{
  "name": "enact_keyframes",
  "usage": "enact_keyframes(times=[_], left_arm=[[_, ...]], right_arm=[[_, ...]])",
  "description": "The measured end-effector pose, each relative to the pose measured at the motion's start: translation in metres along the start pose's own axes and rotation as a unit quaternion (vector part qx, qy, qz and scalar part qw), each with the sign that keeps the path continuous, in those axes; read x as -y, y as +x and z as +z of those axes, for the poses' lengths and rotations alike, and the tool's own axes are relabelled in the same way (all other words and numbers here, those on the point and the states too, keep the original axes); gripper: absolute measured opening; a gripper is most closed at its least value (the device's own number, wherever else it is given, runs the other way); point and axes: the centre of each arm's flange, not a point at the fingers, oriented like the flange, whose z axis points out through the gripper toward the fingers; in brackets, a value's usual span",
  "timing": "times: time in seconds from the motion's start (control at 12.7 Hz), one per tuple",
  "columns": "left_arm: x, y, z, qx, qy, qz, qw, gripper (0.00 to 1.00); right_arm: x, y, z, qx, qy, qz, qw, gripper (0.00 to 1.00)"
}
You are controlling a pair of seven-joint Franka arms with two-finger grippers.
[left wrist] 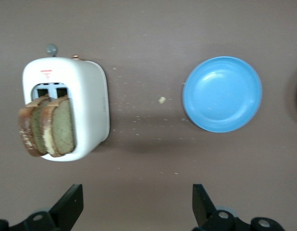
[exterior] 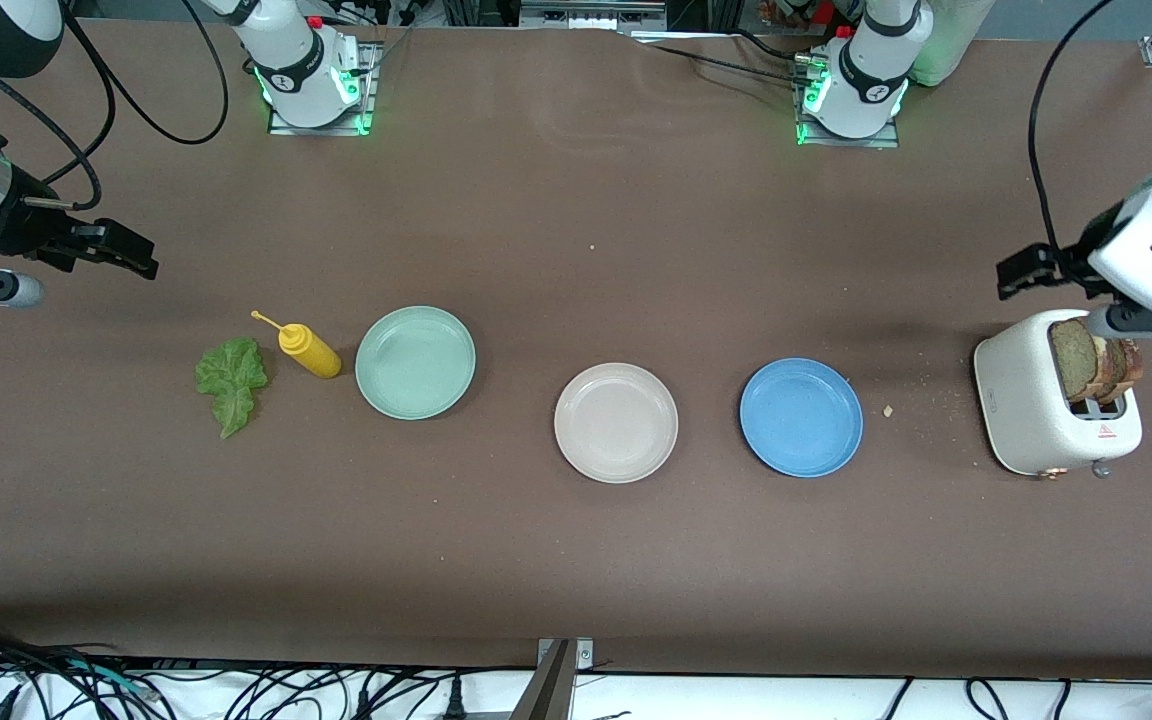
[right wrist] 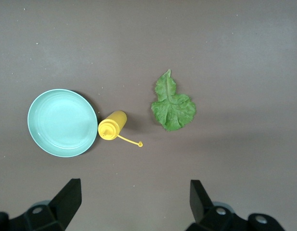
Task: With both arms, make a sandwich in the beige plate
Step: 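Lower the left gripper onto a bread slice in the white toaster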
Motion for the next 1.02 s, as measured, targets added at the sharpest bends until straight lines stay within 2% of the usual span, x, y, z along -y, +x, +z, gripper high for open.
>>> enact_keyframes(times=[0.32, 0.55, 1.02], left_arm=[[0.026, 0.029, 0.052, 0.017, 0.007, -0.008, 1.0, 1.0], [0.043, 0.043, 0.09, 0.027, 0.014, 0.012, 0.999, 1.0], [0.101, 0.048, 0.143, 0.03, 0.005, 0.031, 0.999, 1.0]], right_arm=[[0.0, 0.0, 0.0, 0.0, 0.0, 0.0, 1.0, 1.0], [0.0, 0.0, 0.001, 0.0, 0.0, 0.0, 1.0, 1.0], [0.001, 0.0, 0.001, 0.0, 0.0, 0.0, 1.0, 1.0]])
